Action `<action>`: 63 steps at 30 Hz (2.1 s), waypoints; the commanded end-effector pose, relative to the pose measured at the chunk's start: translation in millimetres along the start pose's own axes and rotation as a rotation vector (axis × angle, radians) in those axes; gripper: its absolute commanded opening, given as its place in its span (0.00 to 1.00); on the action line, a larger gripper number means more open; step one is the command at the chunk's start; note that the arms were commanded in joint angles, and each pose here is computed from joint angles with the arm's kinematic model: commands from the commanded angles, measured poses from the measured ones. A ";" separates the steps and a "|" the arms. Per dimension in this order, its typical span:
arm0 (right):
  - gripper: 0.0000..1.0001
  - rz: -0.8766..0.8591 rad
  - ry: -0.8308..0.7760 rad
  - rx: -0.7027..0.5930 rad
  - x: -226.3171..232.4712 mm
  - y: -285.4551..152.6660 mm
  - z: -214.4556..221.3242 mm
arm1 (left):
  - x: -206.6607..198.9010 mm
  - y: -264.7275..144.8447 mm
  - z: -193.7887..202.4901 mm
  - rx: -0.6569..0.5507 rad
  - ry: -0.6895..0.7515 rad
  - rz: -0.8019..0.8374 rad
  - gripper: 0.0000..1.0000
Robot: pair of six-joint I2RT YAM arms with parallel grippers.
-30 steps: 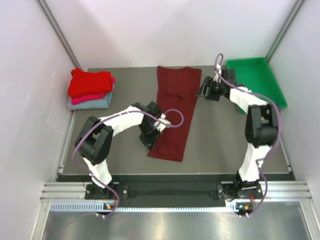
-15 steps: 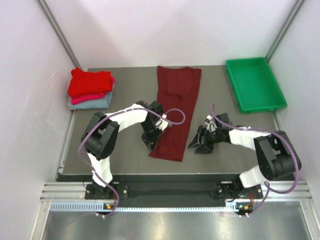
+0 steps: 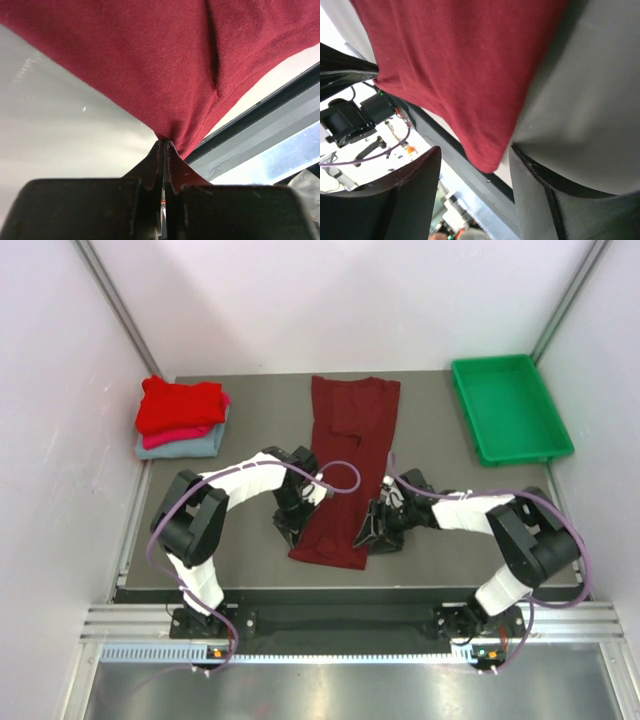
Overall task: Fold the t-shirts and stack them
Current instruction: Fold the tshirt
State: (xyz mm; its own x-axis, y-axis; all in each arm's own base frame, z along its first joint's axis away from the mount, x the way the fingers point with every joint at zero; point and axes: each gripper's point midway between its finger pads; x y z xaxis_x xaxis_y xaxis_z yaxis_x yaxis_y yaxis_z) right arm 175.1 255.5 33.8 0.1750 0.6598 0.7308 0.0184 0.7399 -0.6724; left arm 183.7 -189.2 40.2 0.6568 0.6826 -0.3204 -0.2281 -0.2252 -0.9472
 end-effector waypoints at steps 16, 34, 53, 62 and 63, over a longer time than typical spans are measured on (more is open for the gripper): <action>0.30 0.191 -0.021 0.043 -20.7 9.4 28.9 | -7.3 -11.3 -13.0 -0.059 -0.010 0.042 0.00; 0.00 0.136 -0.154 -0.110 2.2 -39.1 -17.4 | -7.7 -16.6 -22.1 -0.079 -0.006 0.043 0.00; 0.00 0.079 -0.257 -0.380 40.4 -106.1 -93.9 | 17.4 -67.2 -111.4 -0.267 0.080 -0.130 0.00; 0.00 0.041 -0.273 -0.466 67.0 -122.2 -153.4 | 38.4 -90.7 -140.1 -0.336 0.085 -0.238 0.00; 0.00 0.046 -0.265 -0.457 65.1 -119.3 -157.2 | 40.2 -95.5 -144.8 -0.348 0.084 -0.240 0.00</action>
State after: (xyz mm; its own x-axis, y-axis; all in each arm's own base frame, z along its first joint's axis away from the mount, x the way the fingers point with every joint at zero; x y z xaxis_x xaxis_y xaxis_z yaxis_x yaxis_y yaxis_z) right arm 311.1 186.5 124.2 -0.0009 0.7566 0.6539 0.3965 0.6005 -0.6944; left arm 312.7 -241.5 99.8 0.7202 0.6820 -0.1273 0.1117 -0.2951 -0.9489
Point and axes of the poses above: each gripper's point midway between its finger pads, its own y axis out along the fingers, its own x axis along the line the jaws close on, z = x × y, and after that the axes turned 5 degrees about y, right-handed
